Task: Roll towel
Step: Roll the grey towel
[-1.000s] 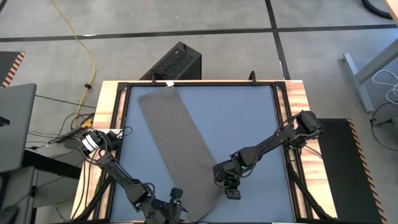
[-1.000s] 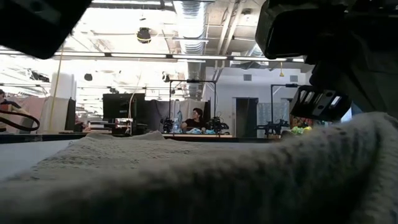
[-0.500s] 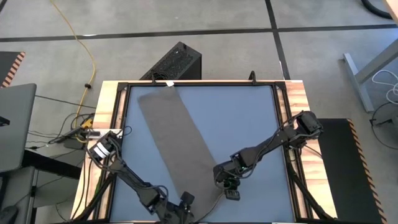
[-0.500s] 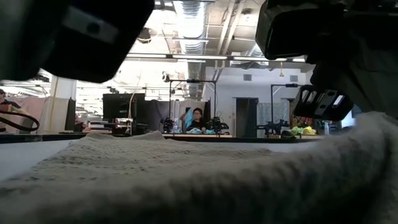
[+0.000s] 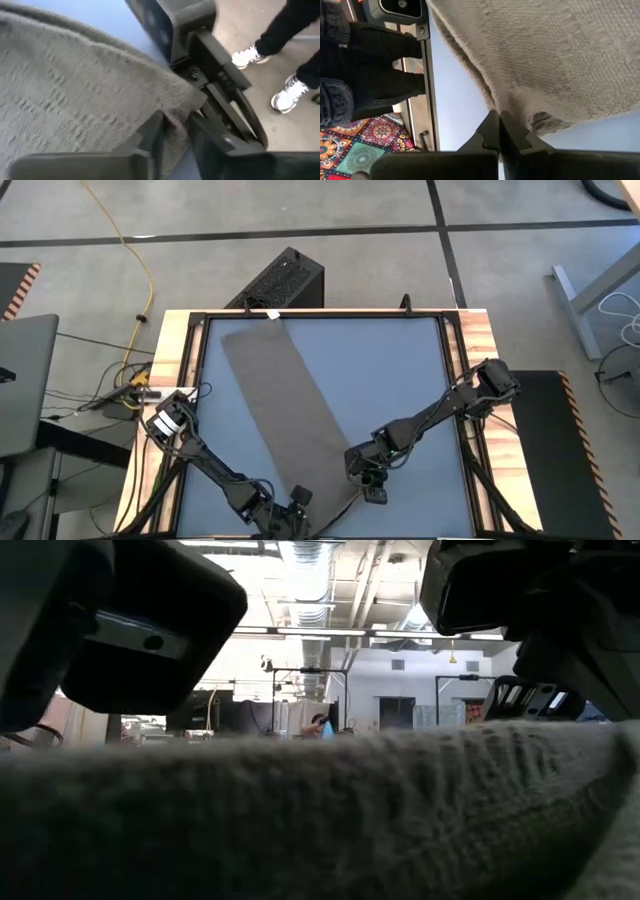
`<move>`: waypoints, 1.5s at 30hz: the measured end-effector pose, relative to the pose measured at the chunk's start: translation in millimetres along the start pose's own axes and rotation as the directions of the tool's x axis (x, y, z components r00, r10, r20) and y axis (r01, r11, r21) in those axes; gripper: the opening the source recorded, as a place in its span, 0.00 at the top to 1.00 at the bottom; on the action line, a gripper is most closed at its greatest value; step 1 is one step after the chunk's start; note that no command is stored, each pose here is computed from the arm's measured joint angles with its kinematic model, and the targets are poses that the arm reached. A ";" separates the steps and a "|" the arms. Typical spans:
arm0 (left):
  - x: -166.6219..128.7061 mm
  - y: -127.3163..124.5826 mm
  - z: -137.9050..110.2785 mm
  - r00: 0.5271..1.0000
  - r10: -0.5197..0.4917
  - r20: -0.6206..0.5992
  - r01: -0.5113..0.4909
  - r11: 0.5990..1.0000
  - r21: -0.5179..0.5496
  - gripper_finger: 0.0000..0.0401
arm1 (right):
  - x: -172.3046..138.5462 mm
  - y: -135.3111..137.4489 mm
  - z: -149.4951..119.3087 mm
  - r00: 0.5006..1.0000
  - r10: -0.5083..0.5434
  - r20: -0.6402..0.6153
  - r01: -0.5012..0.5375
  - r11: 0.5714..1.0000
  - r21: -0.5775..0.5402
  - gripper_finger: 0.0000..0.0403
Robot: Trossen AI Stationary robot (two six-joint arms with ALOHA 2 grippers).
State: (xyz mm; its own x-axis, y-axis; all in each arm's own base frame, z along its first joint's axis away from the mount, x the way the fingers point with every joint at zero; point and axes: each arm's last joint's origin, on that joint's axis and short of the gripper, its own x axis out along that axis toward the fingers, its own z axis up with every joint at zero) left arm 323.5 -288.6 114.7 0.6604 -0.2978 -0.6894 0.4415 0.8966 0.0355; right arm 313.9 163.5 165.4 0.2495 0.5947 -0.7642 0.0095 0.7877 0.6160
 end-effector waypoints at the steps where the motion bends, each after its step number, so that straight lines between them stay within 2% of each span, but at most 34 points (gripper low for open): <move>1: 0.4 1.9 0.3 1.000 0.002 -0.001 -0.002 0.999 -0.044 0.90 | 0.0 0.0 -0.1 1.000 0.000 -0.001 0.000 1.000 0.006 0.96; 2: 0.8 3.7 0.3 1.000 0.003 -0.004 -0.004 0.996 -0.091 0.95 | -0.1 -0.2 -0.2 1.000 -0.001 -0.003 0.001 1.000 0.016 0.96; 4: 1.4 6.2 0.6 1.000 0.003 -0.005 -0.004 0.985 -0.172 0.98 | -0.1 -0.6 -0.6 1.000 -0.004 -0.008 0.004 0.999 0.036 0.96; 11: 0.5 0.3 3.8 0.999 -0.038 0.034 0.047 0.952 -0.301 1.00 | -0.5 0.1 -1.3 0.998 0.044 -0.046 -0.040 0.996 0.081 0.96; 15: -3.9 -14.3 -4.4 0.992 -0.031 0.119 0.075 0.918 -0.389 1.00 | -2.4 -2.3 1.8 0.998 0.054 -0.037 -0.050 0.995 0.088 0.96; 17: -10.6 -19.3 -12.5 0.981 0.001 0.195 0.089 0.886 -0.456 1.00 | -4.3 -5.2 4.7 0.998 0.054 -0.025 -0.051 0.994 0.095 0.96; 20: -23.9 -24.9 -27.0 0.949 0.080 0.304 0.115 0.813 -0.572 1.00 | -7.1 -8.8 9.8 0.998 0.060 0.000 -0.060 0.992 0.110 0.96; 23: -30.1 -27.3 -43.0 0.926 0.139 0.350 0.136 0.744 -0.655 1.00 | -10.5 -11.6 17.0 0.996 0.075 0.046 -0.080 0.991 0.109 0.96; 25: -32.5 -28.0 -44.9 0.910 0.173 0.376 0.154 0.701 -0.696 1.00 | -12.5 -13.5 21.2 0.994 0.072 0.080 -0.081 0.990 0.116 0.96; 33: -38.7 -42.9 -46.5 0.903 0.154 0.401 0.217 0.642 -0.735 1.00 | -16.5 -19.2 27.5 0.990 0.055 0.126 -0.073 0.987 0.146 0.96; 36: -40.6 -47.8 -47.6 0.903 0.146 0.404 0.244 0.600 -0.762 1.00 | -13.5 -19.4 26.5 0.992 0.045 0.122 -0.063 0.986 0.153 0.96; 41: -42.9 -52.8 -48.0 0.902 0.131 0.412 0.276 0.559 -0.782 1.00 | -0.9 -23.4 23.8 0.995 0.015 0.097 -0.033 0.982 0.188 0.96; 45: -43.2 -54.8 -47.9 0.910 0.082 0.407 0.304 0.534 -0.789 1.00 | 5.8 -23.8 21.1 0.997 0.008 0.082 -0.026 0.975 0.219 0.96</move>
State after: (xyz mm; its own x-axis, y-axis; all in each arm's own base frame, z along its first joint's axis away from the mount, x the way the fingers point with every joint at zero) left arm 241.7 -309.1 107.9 0.8841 -0.3308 -0.3301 -0.0422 0.6470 -0.7613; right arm 335.6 144.8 150.4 0.3279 0.5857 -0.7412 0.2151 0.7177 0.6623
